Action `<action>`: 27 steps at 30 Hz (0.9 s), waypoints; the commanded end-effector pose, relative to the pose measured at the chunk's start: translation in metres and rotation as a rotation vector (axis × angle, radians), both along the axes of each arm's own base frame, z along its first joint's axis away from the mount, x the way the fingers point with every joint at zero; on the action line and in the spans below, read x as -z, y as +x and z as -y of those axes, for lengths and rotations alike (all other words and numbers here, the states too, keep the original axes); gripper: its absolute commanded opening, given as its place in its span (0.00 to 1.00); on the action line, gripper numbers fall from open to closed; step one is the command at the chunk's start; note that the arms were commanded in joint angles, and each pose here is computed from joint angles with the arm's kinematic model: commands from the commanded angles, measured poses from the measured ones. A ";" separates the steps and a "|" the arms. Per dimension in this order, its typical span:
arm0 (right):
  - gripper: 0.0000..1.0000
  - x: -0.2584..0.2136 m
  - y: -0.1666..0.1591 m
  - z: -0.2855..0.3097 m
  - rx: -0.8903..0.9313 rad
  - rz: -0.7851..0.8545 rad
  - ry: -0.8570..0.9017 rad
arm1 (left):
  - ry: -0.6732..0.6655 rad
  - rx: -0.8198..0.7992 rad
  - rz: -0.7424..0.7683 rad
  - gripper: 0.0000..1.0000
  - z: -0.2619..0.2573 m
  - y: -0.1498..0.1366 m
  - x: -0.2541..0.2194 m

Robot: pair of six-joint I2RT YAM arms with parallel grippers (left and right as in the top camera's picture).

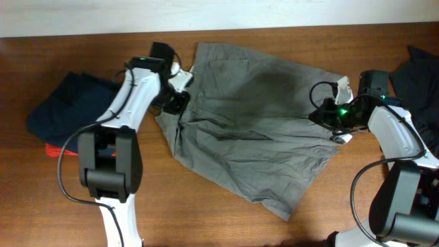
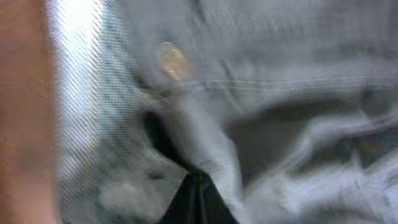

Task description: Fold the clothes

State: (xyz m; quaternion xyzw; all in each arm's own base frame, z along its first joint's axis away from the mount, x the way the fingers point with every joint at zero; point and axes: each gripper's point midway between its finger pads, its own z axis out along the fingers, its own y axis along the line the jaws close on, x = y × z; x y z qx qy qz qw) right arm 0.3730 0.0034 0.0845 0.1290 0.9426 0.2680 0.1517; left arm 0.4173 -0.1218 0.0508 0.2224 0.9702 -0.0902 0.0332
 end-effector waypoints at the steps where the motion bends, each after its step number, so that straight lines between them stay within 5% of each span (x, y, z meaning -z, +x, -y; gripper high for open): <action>1: 0.09 -0.002 -0.001 0.002 0.002 0.000 -0.013 | 0.082 0.006 -0.085 0.10 -0.014 -0.021 0.001; 3: 0.09 -0.002 -0.001 0.003 0.003 0.001 -0.016 | 0.138 -0.008 -0.159 0.01 -0.026 -0.040 -0.002; 7: 0.10 -0.002 0.000 0.003 0.003 0.004 -0.017 | 0.219 -0.119 -0.212 0.01 -0.046 -0.058 -0.020; 16: 0.29 0.000 -0.006 0.002 0.003 -0.025 -0.010 | 0.160 -0.161 -0.004 0.69 -0.044 -0.020 -0.045; 20: 0.31 0.002 -0.010 0.002 0.004 -0.044 -0.013 | 0.068 -0.160 0.118 0.73 -0.027 0.012 -0.049; 24: 0.31 0.002 -0.010 0.001 0.004 -0.044 -0.012 | -0.163 0.048 0.258 0.13 0.026 0.042 -0.056; 27: 0.30 0.002 -0.012 0.001 0.004 -0.053 -0.010 | -0.193 0.150 0.314 0.00 0.052 0.053 -0.047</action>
